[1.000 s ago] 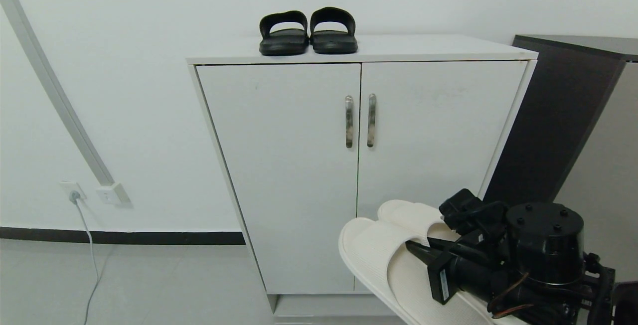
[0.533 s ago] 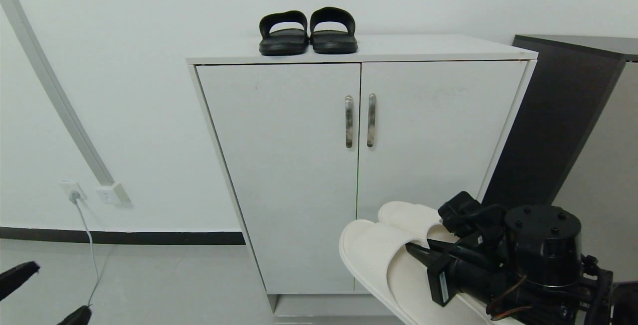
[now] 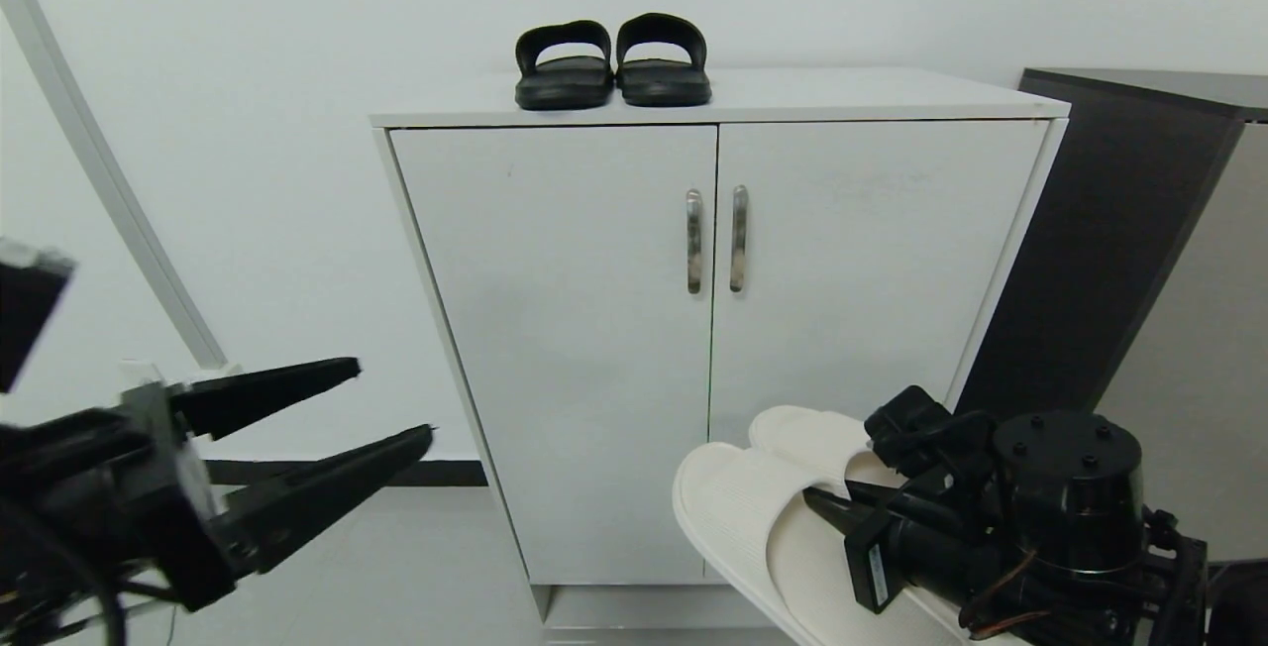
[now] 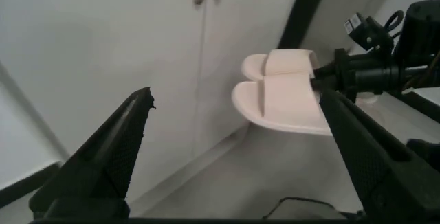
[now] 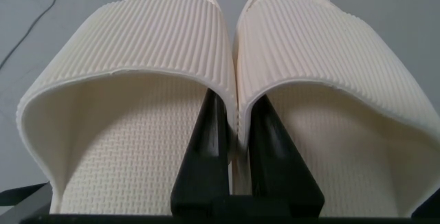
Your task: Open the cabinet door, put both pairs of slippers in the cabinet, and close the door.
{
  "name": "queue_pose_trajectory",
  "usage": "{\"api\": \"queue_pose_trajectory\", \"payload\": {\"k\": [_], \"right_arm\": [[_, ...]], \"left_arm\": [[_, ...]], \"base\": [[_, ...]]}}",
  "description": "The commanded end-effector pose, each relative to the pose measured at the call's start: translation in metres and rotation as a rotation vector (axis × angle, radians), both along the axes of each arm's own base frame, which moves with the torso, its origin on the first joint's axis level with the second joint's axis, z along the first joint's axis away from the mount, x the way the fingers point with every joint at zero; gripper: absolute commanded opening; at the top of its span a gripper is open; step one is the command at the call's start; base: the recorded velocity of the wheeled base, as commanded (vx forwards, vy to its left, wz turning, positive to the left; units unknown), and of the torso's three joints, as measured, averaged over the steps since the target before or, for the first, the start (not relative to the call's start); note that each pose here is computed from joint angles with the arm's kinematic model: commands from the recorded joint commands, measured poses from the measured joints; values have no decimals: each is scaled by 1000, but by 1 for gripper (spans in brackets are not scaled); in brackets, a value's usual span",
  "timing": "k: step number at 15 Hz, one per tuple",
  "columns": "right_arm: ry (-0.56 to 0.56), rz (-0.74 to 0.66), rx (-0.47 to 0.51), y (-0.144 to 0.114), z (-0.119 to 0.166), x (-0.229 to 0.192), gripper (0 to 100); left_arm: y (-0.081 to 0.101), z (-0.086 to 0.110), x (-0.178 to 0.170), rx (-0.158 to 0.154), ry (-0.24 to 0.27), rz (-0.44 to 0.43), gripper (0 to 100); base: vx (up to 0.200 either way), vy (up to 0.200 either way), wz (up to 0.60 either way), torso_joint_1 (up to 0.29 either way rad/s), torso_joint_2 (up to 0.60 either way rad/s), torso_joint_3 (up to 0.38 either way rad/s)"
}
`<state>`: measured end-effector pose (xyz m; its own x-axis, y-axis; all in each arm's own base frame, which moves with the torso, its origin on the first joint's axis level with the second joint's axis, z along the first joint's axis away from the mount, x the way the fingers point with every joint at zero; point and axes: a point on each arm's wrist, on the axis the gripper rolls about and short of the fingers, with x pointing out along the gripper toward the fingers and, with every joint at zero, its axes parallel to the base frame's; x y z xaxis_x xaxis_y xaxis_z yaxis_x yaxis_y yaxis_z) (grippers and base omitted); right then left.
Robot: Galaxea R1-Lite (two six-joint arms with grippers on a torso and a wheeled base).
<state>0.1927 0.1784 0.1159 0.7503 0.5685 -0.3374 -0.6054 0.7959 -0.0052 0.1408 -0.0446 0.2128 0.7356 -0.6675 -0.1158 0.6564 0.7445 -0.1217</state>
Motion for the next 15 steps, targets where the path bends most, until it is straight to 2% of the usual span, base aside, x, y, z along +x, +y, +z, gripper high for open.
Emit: {"api": "queue_pose_trajectory", "payload": {"k": [1,2,3,4,5,7,8,9,11,12,15], "right_arm": [[4,1,-6,0,-1,0,0],[4,1,-6,0,-2,0,0],[3,1,-5,0,-1,0,0],[9,3,-12,1,-4,0,0],[12,2,-13,0,-4,-1,0],[12,2,-13,0,-4,-1,0],[12,2,-13,0,-4,-1,0],[9,2,-14,0,-4,-1,0],[9,2,-14,-1,-4,-1,0],[9,1,-12,-1,-3,-2,0],[9,2,-14,0,-4,-1,0]], "left_arm": [[-44,-2,51,5,67,-140,100],[-55,2,59,-8,63,-171,100],[-56,2,60,-8,61,-174,100],[-79,10,76,-21,45,-231,100],[-86,13,81,-33,47,-242,100],[-109,28,99,-118,80,-284,100],[-114,31,102,-132,83,-292,100],[-130,37,115,-160,89,-315,100],[-142,40,129,-186,97,-325,100],[-154,42,142,-213,109,-332,100],[-172,46,160,-252,120,-343,100]], "base": [[0,0,0,0,0,0],[0,0,0,0,0,0],[0,0,0,0,0,0],[0,0,0,0,0,0],[0,0,0,0,0,0],[0,0,0,0,0,0],[0,0,0,0,0,0],[0,0,0,0,0,0],[0,0,0,0,0,0],[0,0,0,0,0,0],[0,0,0,0,0,0]]}}
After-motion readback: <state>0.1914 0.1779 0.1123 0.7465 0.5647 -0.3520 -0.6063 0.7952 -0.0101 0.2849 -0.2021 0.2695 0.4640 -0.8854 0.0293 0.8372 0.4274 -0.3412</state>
